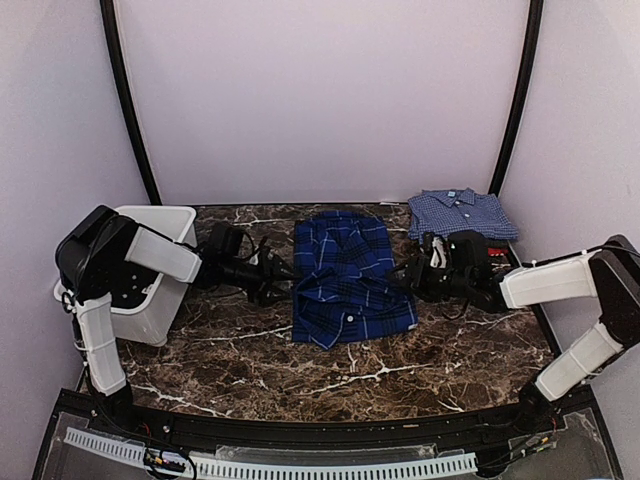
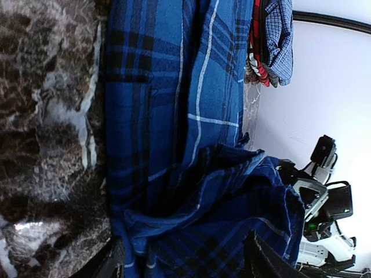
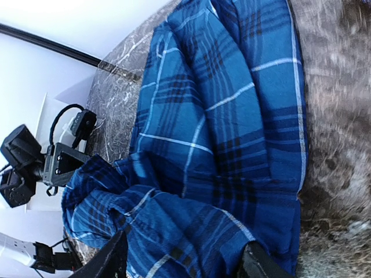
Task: Fold and stack the long sleeve shirts
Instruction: Fold the rectangle-folded shirt at the center of the board.
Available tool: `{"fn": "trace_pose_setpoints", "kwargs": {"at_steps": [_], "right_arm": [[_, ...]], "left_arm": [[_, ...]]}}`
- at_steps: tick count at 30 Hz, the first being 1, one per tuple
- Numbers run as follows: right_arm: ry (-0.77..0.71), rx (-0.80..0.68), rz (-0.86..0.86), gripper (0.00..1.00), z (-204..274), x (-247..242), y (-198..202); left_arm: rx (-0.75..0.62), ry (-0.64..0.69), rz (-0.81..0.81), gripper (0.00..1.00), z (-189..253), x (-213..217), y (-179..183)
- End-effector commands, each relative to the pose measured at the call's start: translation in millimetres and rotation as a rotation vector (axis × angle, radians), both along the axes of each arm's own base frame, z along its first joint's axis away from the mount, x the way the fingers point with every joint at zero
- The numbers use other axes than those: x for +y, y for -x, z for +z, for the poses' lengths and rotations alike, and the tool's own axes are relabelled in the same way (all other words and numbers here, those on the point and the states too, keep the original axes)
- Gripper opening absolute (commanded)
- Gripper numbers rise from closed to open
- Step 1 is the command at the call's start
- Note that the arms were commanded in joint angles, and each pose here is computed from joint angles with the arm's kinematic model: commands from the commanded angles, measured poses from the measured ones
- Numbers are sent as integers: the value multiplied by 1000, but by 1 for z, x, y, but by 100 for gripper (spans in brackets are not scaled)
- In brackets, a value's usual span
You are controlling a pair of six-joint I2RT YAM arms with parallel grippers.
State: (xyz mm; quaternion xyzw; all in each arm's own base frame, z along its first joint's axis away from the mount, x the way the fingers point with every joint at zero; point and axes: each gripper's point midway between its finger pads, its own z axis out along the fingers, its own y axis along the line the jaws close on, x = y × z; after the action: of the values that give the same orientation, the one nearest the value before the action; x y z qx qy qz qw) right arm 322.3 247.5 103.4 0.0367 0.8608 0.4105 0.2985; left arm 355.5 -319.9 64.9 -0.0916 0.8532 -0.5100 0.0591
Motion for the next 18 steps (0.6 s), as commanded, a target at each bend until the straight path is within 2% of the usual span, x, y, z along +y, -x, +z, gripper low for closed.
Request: {"fn": "trace_pose_setpoints", "kwargs": {"at_steps": [1, 5, 11, 15, 18], "right_arm": [[107, -105, -8, 63, 20, -12, -8], [126, -97, 23, 68, 18, -11, -6], [104, -39, 66, 70, 2, 2, -9], [69, -33, 78, 70, 1, 8, -18], [108, -67, 65, 70, 10, 4, -27]], "left_arm": [[-127, -16, -15, 70, 36, 5, -14], [-157, -14, -38, 71, 44, 2, -18], [-166, -19, -65, 70, 49, 2, -15], [-182, -44, -76, 70, 53, 8, -4], [-212, -70, -92, 69, 56, 16, 12]]}}
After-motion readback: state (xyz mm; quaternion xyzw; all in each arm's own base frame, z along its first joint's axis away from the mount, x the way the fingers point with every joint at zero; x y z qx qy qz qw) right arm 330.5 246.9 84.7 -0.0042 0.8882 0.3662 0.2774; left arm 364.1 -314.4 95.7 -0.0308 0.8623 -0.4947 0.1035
